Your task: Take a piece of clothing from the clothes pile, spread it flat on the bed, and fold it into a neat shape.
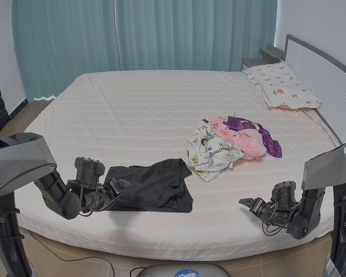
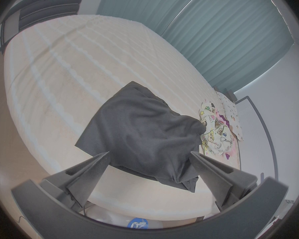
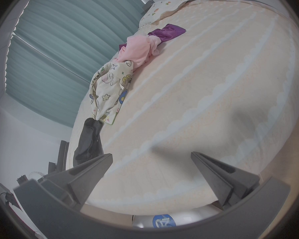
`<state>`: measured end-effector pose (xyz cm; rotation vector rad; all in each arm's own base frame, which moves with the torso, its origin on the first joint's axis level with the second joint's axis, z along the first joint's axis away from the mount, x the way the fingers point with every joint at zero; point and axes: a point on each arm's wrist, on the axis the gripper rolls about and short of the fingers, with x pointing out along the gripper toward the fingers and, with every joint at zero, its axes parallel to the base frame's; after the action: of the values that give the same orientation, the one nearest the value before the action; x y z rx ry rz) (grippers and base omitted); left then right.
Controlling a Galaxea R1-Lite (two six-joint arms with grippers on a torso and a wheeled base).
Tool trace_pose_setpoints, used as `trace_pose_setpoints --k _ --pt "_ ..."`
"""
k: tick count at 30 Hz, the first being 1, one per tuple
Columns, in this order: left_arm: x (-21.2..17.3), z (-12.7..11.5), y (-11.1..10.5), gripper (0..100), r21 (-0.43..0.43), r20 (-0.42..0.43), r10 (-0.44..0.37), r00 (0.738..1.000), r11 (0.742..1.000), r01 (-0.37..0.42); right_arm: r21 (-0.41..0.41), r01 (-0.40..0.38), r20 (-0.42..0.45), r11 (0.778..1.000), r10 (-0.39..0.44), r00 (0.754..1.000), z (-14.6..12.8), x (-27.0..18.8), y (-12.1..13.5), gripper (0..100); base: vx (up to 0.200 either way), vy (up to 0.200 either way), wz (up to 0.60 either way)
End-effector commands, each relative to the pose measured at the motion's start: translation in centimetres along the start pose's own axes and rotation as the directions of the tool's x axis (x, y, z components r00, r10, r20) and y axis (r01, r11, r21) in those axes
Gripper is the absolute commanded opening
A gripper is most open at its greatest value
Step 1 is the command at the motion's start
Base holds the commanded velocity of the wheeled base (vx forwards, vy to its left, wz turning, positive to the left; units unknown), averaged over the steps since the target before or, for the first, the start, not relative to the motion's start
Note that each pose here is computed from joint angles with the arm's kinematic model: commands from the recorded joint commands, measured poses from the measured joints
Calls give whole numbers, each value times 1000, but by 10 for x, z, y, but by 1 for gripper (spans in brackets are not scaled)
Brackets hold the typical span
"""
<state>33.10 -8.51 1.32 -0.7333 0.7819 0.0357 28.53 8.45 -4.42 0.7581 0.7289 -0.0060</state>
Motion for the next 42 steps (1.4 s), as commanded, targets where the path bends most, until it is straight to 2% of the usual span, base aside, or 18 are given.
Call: trace_pose_setpoints --k 1,12,20,24,28,33,38,42 --pt "0 13 12 100 -37 1 -2 1000 999 2 -2 -2 -1 1000 2 1000 -2 0 -1 100 0 200 0" --pt "-3 34 34 100 -97 -8 -21 1000 995 20 -4 -23 17 1000 23 1000 2 -1 4 100 0 200 0" --pt "0 32 34 100 -124 -25 -27 999 992 24 -21 -77 47 997 78 996 8 -9 19 100 0 200 0" --pt "4 21 31 100 -122 -72 -44 996 992 35 -67 -90 44 994 93 995 6 -7 24 100 0 200 0" --pt "7 20 32 100 -127 -68 -51 996 991 42 -117 -111 39 987 116 992 5 -3 29 100 0 0 0" --pt "7 18 33 100 -134 -51 -57 997 990 49 -163 -178 29 970 185 982 12 12 46 100 0 0 0" --pt "7 18 32 100 -147 -27 -81 996 986 77 -231 -129 -2 964 132 991 18 30 57 100 0 0 0" --pt "9 17 33 100 -144 -30 -80 996 987 75 -254 -123 -4 959 126 992 20 40 67 100 0 0 0"
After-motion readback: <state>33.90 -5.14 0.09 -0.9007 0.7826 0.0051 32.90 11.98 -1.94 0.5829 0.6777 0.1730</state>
